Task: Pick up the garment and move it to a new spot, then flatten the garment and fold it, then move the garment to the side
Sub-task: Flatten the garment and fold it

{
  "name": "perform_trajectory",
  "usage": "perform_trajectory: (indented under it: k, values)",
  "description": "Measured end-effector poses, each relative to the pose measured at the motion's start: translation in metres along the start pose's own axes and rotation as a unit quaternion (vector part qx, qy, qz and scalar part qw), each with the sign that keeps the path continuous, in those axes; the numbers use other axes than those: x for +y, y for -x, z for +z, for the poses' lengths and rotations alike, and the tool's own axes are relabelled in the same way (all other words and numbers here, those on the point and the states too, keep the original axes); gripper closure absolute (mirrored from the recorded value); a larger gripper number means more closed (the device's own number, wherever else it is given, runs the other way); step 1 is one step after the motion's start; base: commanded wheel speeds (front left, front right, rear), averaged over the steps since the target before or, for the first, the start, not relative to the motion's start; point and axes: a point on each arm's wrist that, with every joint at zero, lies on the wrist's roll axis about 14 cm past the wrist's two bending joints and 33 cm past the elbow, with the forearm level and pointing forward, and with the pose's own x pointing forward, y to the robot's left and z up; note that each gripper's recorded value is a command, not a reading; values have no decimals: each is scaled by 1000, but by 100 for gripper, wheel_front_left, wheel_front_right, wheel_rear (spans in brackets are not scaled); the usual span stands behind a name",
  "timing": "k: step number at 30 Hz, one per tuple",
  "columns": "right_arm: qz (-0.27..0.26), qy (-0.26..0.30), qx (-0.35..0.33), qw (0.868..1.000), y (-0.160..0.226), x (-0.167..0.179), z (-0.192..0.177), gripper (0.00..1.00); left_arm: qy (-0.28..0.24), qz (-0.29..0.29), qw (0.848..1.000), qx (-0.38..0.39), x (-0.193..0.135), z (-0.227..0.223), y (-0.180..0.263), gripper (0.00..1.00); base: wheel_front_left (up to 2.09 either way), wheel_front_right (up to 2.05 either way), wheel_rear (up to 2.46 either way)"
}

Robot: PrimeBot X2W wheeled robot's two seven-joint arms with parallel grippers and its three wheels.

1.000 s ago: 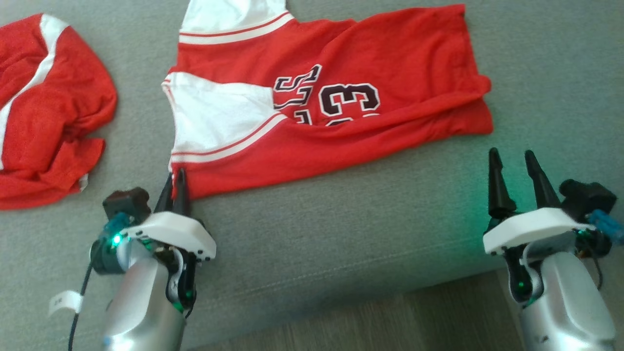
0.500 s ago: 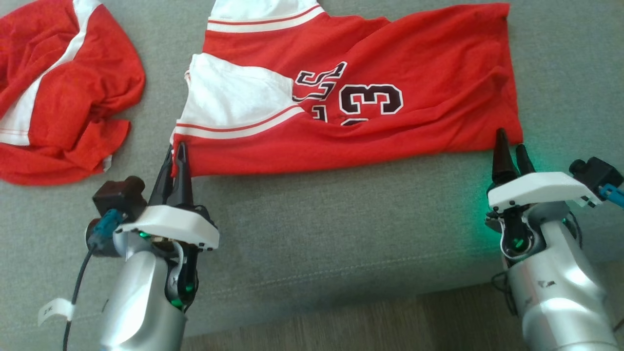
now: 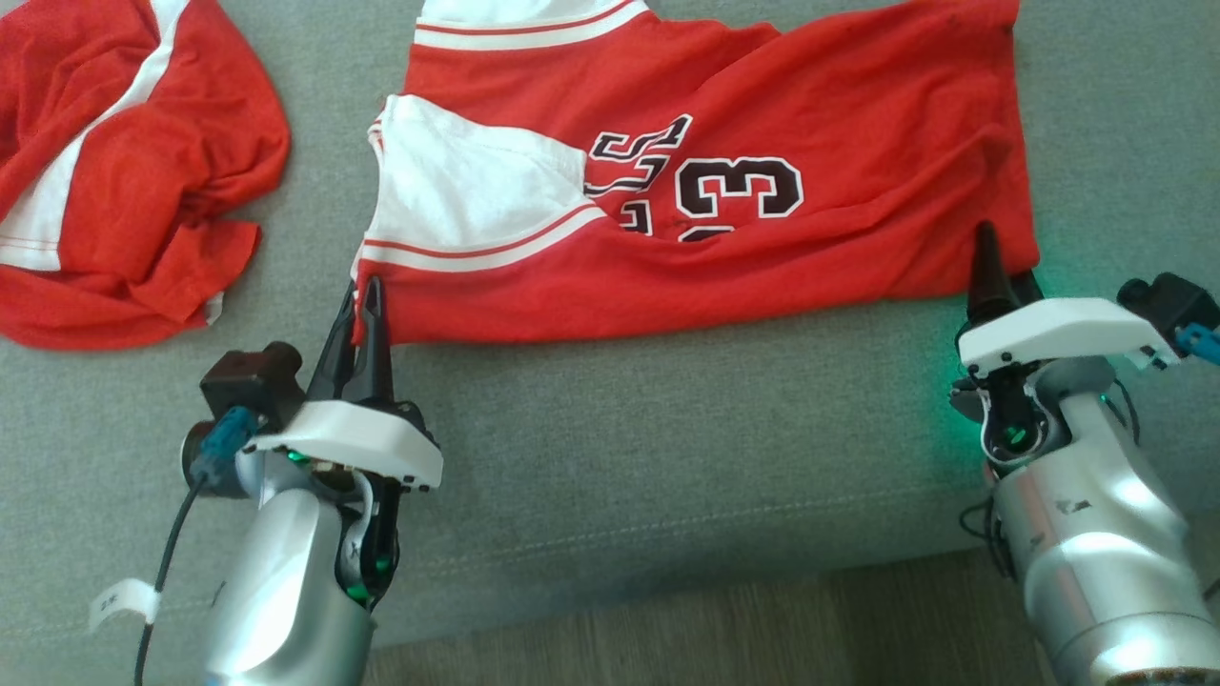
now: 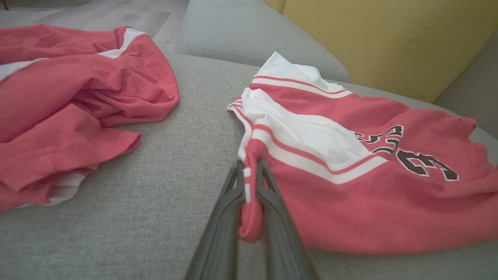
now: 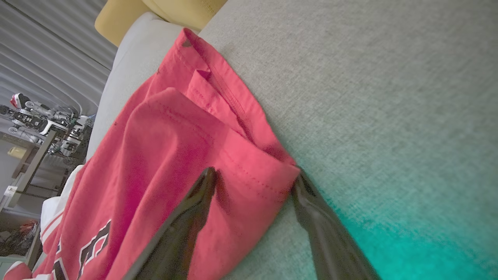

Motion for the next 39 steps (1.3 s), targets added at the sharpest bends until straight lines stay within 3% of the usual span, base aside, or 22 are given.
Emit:
perform_trajectory:
  k: [1, 2, 10, 26, 39]
  values:
    - [0, 2, 1, 1000, -1, 0, 0, 69, 0, 0, 1000, 0, 0, 0, 0, 100, 0, 0, 0]
    - [1, 5, 2, 1000, -2, 1, 1, 100, 0, 0, 1000, 1, 0, -1, 0, 100, 0, 0, 0]
    - [5, 42, 8, 999, 5, -2, 1, 100, -3, -1, 1000, 3, -1, -1, 3, 100, 0, 0, 0]
    - [1, 39, -19, 999, 40, -23, 18, 100, -4, -15, 997, 78, -9, -45, 39, 100, 0, 0, 0]
    - [0, 79, 21, 997, 58, -38, 16, 100, -1, -33, 993, 115, -17, -70, 84, 100, 0, 0, 0]
